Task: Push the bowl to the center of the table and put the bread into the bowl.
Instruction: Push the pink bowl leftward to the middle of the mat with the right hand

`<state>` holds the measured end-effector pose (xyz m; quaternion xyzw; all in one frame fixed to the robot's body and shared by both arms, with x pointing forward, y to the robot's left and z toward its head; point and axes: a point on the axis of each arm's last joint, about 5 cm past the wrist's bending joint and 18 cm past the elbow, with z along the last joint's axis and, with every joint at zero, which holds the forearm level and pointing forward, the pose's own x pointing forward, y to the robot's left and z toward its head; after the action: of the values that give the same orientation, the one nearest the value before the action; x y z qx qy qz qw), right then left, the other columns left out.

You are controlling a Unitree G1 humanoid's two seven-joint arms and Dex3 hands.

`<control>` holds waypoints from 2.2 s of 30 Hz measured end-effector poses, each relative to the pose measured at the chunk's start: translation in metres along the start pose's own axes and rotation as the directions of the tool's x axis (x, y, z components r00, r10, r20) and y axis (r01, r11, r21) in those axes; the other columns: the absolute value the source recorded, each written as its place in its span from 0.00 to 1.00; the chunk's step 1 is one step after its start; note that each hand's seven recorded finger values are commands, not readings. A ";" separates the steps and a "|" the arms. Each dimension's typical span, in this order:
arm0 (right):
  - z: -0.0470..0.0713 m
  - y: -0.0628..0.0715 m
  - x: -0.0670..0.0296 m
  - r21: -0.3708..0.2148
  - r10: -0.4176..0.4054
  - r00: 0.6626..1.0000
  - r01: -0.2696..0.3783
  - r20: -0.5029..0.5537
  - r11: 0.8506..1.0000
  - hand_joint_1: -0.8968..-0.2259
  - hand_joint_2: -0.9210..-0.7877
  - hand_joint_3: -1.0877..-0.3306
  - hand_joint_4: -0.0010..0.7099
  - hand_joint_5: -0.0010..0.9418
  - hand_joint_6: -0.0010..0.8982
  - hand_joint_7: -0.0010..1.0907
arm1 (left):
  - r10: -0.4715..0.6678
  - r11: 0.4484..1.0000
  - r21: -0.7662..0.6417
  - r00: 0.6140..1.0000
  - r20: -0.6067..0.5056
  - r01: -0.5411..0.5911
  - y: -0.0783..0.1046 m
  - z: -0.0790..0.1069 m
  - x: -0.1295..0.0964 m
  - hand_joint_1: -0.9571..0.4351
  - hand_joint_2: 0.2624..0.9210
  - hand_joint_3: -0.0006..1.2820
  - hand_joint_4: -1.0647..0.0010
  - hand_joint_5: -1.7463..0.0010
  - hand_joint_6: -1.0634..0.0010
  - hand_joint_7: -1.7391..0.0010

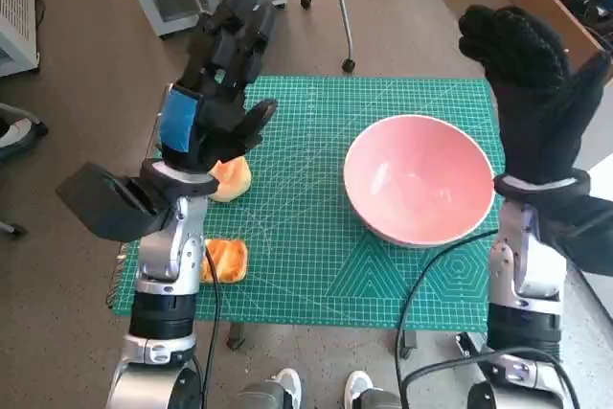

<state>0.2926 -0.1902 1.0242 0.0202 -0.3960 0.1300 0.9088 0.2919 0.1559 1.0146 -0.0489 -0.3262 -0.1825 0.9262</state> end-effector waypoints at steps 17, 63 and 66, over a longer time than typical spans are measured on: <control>-0.015 -0.047 -0.0294 -0.065 -0.138 0.987 0.133 -0.083 0.989 0.58 0.00 0.69 0.42 0.00 0.18 0.45 | 0.017 1.000 0.003 1.000 0.001 -0.017 0.000 0.001 -0.003 0.24 1.00 0.22 0.93 0.96 1.00 0.73; -0.103 0.010 -0.0755 0.084 -0.262 0.711 0.411 -0.653 0.908 0.68 0.00 0.64 0.42 0.00 0.27 0.33 | 0.036 0.998 0.054 0.999 -0.016 -0.035 0.007 0.011 -0.009 0.24 1.00 0.25 0.95 0.95 1.00 0.75; -0.106 0.020 -0.0718 0.120 -0.236 0.703 0.417 -0.671 0.901 0.68 0.00 0.62 0.42 0.00 0.27 0.33 | 0.037 0.998 0.058 0.999 -0.014 -0.036 0.008 0.012 -0.009 0.25 1.00 0.25 0.95 0.95 1.00 0.75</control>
<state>0.3164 -0.1720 0.8983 0.1650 -0.0303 0.0158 0.9857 0.2811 0.1687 1.0189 -0.0267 -0.3234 -0.1566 0.9328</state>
